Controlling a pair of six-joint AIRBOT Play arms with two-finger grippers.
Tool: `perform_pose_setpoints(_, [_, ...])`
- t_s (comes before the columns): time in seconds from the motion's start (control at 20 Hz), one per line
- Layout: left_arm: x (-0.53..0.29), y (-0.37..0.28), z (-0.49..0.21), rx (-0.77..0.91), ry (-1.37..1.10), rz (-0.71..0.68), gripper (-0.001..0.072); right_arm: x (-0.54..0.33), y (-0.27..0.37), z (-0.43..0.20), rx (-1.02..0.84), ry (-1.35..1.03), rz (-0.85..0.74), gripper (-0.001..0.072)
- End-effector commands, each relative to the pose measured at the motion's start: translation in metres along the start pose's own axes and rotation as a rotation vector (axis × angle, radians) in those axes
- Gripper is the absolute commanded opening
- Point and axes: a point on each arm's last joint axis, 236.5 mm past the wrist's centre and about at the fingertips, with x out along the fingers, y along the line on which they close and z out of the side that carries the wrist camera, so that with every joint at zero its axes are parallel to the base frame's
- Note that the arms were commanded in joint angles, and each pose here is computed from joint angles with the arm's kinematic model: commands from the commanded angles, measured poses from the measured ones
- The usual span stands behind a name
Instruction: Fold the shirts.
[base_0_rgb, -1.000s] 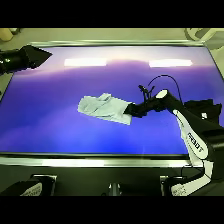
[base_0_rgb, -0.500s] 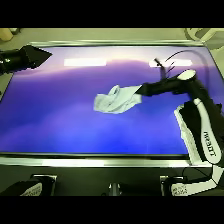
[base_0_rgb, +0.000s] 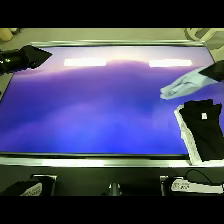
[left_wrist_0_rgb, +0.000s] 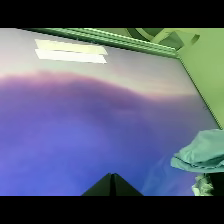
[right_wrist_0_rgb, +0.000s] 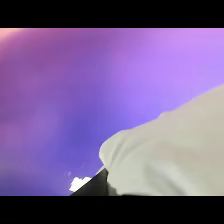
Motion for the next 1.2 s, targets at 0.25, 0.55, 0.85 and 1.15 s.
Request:
perform_pose_setpoints(0.25, [-0.002,-0.002,0.001,0.004,-0.005,-0.001,0.0028,-0.113,-0.071,-0.058,0.151,0.081,-0.277,0.0022])
perform_pose_setpoints(0.55, [-0.002,-0.001,0.001,0.004,-0.004,-0.001,0.0028,-0.159,-0.113,-0.133,0.301,0.325,-0.574,0.0021])
perform_pose_setpoints(0.85, [-0.002,-0.001,0.001,0.003,-0.004,-0.001,0.0028,-0.156,-0.122,-0.26,0.485,0.633,-0.681,0.0021])
perform_pose_setpoints(1.15, [-0.002,-0.002,0.001,0.0,-0.005,-0.004,0.0028,-0.129,-0.13,-0.311,0.481,0.637,-0.714,0.0717])
